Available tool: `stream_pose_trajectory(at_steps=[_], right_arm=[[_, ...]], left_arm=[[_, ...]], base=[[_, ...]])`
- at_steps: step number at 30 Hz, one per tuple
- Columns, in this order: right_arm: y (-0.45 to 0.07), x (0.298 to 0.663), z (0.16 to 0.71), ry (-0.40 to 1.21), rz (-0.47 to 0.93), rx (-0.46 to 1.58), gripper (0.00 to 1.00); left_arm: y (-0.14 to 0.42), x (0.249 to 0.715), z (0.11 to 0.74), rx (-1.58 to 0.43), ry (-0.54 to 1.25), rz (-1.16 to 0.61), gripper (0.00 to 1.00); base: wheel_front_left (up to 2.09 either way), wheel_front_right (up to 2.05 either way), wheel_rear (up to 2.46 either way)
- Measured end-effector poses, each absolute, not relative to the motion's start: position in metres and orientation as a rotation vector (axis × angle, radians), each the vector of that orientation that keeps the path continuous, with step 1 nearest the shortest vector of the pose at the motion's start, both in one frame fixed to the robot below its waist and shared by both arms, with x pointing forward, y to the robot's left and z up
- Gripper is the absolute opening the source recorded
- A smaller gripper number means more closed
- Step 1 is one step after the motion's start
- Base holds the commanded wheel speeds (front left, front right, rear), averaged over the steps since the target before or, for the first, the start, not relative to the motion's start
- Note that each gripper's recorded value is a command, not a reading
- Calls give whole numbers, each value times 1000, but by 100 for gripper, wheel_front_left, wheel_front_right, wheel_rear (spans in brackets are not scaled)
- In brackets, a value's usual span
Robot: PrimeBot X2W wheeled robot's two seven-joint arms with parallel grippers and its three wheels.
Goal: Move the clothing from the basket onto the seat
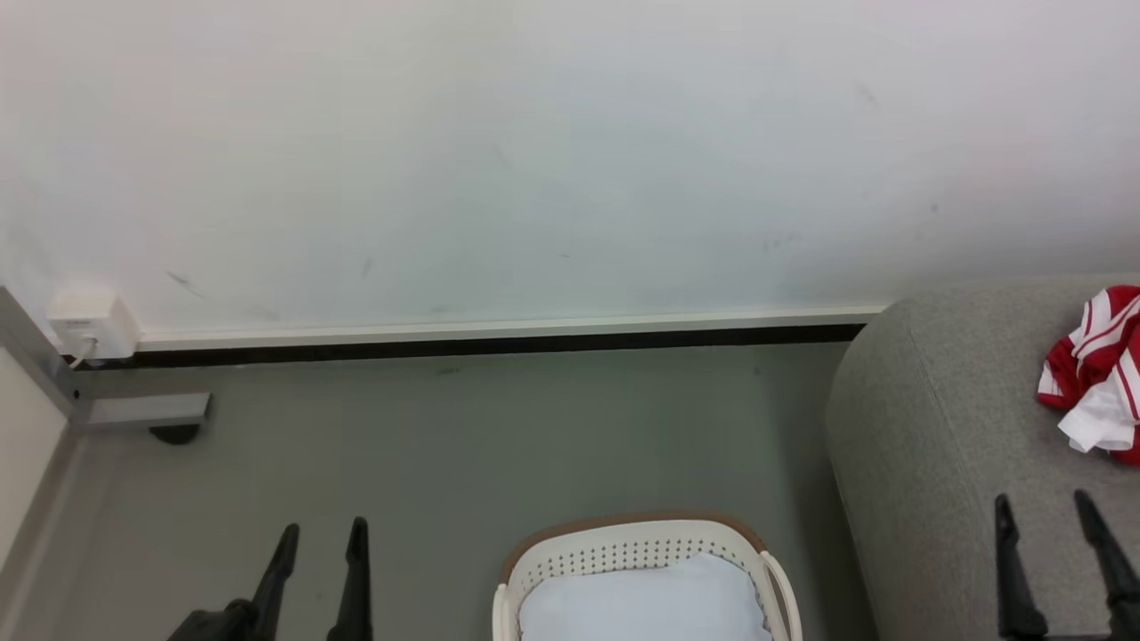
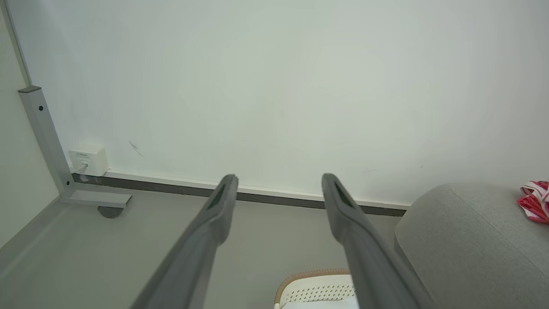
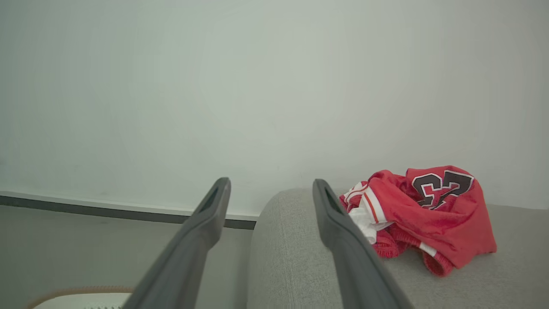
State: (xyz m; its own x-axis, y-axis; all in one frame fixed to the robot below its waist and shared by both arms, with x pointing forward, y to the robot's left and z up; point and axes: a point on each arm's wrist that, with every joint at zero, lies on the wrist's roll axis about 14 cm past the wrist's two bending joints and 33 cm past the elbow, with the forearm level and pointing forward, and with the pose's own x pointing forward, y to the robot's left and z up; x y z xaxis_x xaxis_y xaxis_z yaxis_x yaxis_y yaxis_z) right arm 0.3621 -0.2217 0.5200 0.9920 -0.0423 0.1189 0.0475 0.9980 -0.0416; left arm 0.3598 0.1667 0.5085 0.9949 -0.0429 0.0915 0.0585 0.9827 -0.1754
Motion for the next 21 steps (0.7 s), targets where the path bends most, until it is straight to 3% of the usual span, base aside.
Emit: stream_pose_trajectory(at_steps=[7, 18, 19, 21], right_arm=[[-192, 352, 503, -70, 41, -15, 100], [-183, 352, 493, -41, 63, 30, 100], [-182, 352, 491, -36, 65, 31, 0], [-180, 351, 485, -17, 66, 37, 0]], left_arm=[[186, 343, 506, -157, -88, 6, 100], [182, 330, 497, -155, -64, -2, 100], [183, 329, 496, -156, -60, 1, 0], [183, 327, 488, -158, -36, 4, 0]], base=[[0, 0, 0], [0, 0, 0], [0, 0, 0], [0, 0, 0]])
